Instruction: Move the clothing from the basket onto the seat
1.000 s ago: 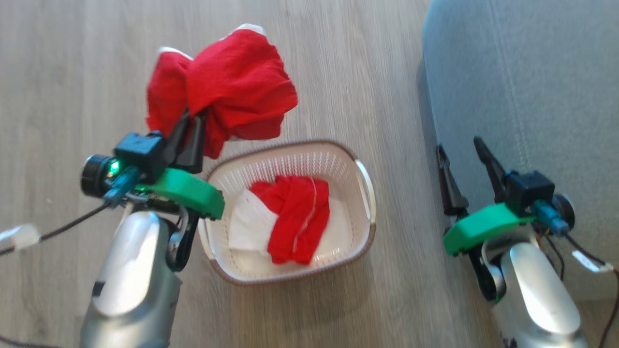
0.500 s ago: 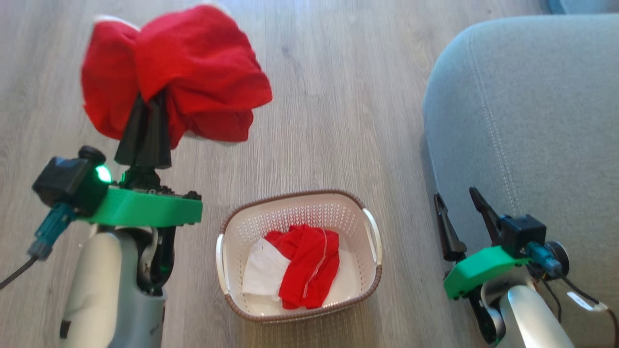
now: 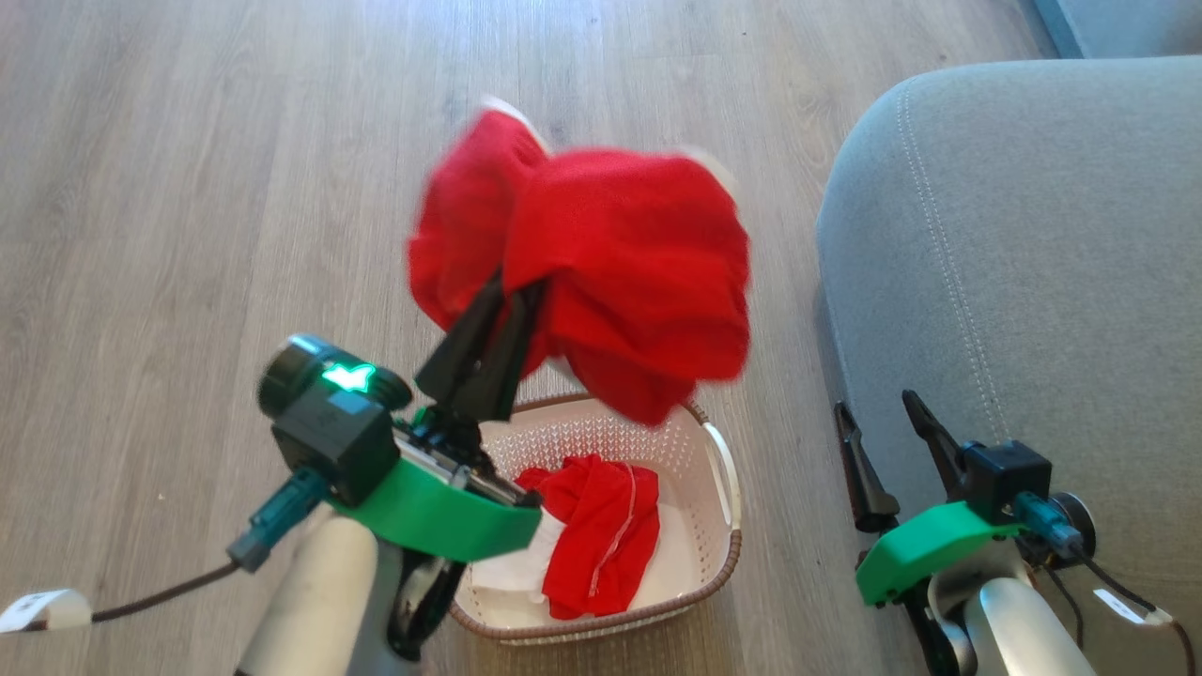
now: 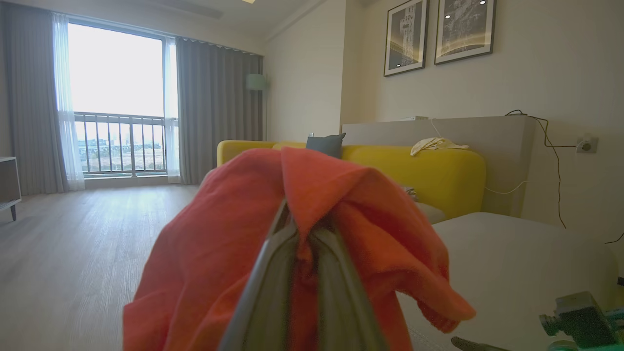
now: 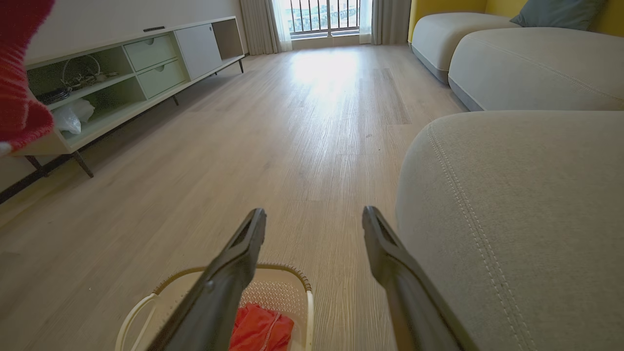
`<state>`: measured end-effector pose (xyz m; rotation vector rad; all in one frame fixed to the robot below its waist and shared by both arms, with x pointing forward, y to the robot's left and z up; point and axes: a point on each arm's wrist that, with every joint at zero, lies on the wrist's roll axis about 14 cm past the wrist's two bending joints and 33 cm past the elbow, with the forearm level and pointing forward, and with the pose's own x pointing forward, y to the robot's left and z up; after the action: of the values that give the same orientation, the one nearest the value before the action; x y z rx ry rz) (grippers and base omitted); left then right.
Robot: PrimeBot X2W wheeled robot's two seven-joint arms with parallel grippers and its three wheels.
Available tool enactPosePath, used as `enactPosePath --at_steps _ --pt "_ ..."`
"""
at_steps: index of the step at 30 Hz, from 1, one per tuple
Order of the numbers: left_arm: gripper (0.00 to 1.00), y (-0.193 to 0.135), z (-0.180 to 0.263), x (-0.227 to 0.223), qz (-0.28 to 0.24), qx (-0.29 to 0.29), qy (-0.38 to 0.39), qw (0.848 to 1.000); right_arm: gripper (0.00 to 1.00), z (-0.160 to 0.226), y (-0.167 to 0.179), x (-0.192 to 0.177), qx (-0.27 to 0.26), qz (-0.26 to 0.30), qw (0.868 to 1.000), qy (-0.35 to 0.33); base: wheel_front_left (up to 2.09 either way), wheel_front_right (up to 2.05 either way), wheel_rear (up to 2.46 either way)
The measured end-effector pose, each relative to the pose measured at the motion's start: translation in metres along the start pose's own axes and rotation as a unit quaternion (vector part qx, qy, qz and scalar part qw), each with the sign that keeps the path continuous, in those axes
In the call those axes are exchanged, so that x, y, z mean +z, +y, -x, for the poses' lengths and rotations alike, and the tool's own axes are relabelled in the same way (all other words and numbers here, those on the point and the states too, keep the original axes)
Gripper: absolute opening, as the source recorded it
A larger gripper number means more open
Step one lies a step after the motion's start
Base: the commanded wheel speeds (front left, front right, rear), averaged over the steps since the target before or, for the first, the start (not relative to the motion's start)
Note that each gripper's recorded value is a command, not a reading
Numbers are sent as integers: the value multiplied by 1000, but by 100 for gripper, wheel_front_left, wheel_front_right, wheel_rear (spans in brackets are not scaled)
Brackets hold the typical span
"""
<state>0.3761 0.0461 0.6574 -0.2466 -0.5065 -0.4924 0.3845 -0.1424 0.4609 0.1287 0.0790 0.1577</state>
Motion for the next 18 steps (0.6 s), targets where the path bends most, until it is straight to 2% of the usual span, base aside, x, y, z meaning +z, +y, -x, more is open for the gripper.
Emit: enactPosePath --at_steps 5,18 --pt "0 -9 5 -8 25 -7 13 1000 100 1 2 0 2 1 1000 0 0 0 0" --pt "0 -9 4 -10 31 -8 14 999 100 0 0 4 1 5 1000 -7 0 0 0"
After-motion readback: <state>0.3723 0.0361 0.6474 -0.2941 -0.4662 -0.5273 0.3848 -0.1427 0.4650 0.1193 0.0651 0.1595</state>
